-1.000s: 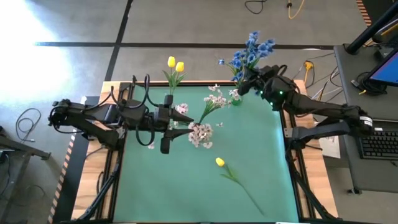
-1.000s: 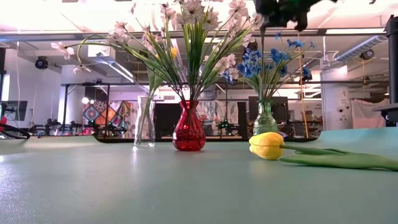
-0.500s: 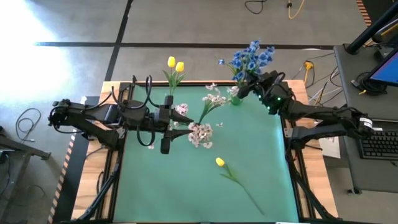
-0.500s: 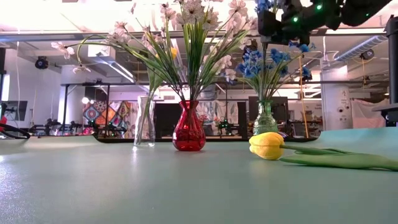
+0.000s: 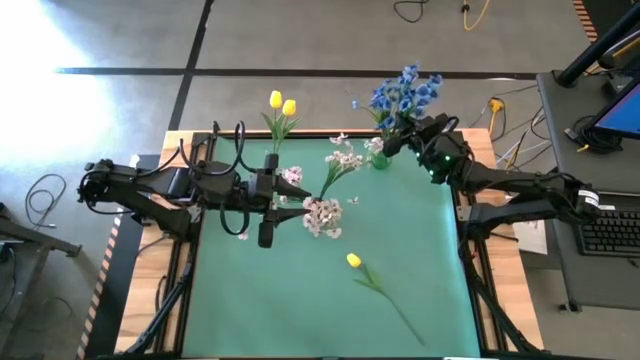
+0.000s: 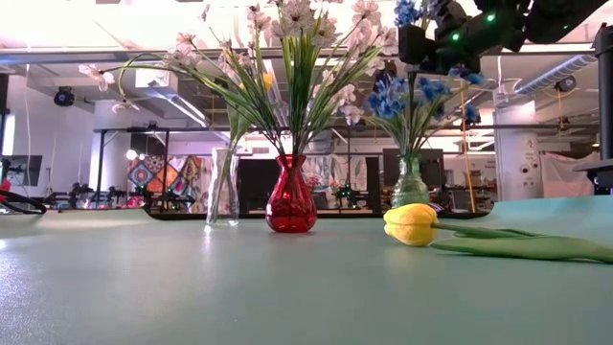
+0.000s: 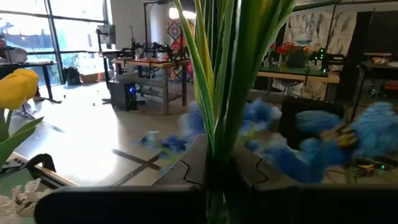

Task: Sort flowers into vase by color
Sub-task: Put the blue flowers into the green vase

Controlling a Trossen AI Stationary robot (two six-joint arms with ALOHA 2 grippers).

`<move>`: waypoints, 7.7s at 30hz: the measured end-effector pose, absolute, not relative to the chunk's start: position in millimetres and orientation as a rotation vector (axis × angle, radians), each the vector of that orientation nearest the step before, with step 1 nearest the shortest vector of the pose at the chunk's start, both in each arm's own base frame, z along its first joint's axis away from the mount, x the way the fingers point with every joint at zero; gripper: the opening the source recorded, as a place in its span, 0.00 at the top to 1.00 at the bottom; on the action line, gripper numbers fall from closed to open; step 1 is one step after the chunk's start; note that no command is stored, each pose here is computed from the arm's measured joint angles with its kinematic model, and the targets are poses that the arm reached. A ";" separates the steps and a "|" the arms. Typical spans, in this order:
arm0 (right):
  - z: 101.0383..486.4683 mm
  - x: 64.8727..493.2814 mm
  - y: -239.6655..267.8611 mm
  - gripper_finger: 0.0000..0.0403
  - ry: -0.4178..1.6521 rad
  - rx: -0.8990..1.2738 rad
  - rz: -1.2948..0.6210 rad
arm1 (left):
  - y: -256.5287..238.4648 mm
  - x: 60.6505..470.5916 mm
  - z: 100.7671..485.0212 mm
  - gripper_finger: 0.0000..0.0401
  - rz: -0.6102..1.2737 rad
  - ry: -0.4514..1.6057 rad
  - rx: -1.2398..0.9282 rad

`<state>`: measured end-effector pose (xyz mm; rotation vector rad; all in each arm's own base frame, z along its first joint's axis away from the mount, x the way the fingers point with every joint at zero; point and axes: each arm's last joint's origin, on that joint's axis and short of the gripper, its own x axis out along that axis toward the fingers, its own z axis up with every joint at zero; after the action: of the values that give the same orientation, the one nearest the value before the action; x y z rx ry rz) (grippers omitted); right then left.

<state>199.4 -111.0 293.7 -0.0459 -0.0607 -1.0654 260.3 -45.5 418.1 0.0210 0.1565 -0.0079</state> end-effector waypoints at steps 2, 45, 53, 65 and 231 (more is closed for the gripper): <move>292.5 199.4 -110.9 0.94 -0.059 -0.041 -1.064 | -45.5 260.3 418.1 0.63 -0.008 0.156 0.021; 265.7 191.7 -106.6 0.94 -0.108 -0.073 -1.039 | -46.7 266.4 414.4 0.63 -0.011 0.165 0.053; 264.8 192.3 -106.9 0.94 -0.092 -0.097 -1.037 | -46.7 266.2 414.7 0.63 -0.011 0.163 0.053; 246.9 204.5 -112.5 0.94 -0.038 -0.053 -1.036 | -46.6 265.9 414.8 0.63 -0.010 0.163 0.053; 360.7 198.4 -45.4 0.32 0.433 0.207 -0.837 | -46.4 265.4 413.2 0.63 -0.011 0.181 0.073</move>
<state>198.4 -45.4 360.7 0.2067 0.4333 -0.8370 265.4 -46.4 413.2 0.0735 0.1806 -0.0115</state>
